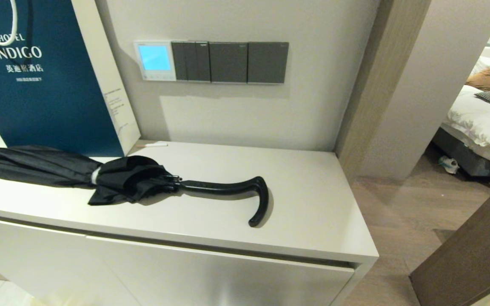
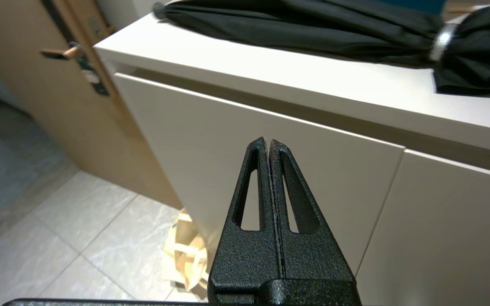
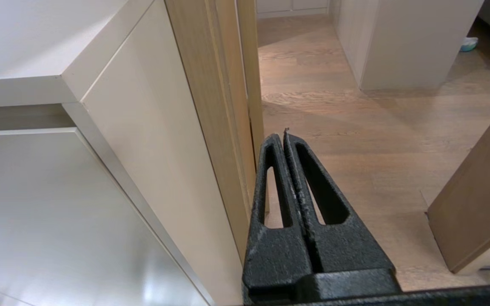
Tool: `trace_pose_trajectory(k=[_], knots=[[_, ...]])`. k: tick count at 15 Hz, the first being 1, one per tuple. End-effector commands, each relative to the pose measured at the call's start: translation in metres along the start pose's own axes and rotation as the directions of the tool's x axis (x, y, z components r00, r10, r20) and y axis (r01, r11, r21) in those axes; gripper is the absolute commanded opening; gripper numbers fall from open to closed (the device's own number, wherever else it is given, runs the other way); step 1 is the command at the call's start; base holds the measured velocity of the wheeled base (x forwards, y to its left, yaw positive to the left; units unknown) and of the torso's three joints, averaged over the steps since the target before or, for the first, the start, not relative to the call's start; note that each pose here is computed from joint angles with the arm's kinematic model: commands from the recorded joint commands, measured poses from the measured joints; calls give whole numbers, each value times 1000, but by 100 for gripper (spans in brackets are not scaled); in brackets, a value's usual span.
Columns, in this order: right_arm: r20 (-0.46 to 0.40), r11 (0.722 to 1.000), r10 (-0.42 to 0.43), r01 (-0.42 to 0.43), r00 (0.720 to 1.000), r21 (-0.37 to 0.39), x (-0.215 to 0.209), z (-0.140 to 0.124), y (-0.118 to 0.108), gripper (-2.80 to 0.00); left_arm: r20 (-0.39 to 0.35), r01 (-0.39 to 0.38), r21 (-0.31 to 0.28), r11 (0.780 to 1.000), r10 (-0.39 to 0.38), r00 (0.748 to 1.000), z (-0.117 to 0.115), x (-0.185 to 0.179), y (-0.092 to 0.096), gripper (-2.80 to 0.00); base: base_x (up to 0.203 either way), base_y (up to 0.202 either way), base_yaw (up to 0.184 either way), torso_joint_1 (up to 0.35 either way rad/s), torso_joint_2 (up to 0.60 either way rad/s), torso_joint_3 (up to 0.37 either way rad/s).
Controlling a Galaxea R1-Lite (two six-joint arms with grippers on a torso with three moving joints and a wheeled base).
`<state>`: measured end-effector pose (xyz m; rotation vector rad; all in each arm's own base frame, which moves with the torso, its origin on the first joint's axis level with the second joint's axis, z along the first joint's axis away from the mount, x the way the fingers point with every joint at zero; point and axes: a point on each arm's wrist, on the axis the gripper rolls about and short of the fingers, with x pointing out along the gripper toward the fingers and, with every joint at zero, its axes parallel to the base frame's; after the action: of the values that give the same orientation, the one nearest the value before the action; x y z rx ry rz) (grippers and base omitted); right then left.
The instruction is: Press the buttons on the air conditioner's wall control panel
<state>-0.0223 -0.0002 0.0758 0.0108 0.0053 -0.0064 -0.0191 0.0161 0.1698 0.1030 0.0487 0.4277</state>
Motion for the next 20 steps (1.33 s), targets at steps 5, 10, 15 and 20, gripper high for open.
trace_pose_trajectory(k=[5,10,15,20], knots=[[-2,1000,0,0,1000,0,0,0,0,-280,-67,-87,11,996,88,994,-21,-1,-8,-280,0,0,0,0,0,0],[-2,1000,0,0,1000,0,0,0,0,-280,-118,103,13,995,-101,988,-58,6,-19,-280,0,0,0,0,0,0],[-2,1000,0,0,1000,0,0,0,0,-280,-88,293,-6,956,-293,952,-80,6,-26,-280,0,0,0,0,0,0],[-2,1000,0,0,1000,0,0,0,0,-280,-13,397,-7,918,-397,918,-94,-9,-23,-280,0,0,0,0,0,0]])
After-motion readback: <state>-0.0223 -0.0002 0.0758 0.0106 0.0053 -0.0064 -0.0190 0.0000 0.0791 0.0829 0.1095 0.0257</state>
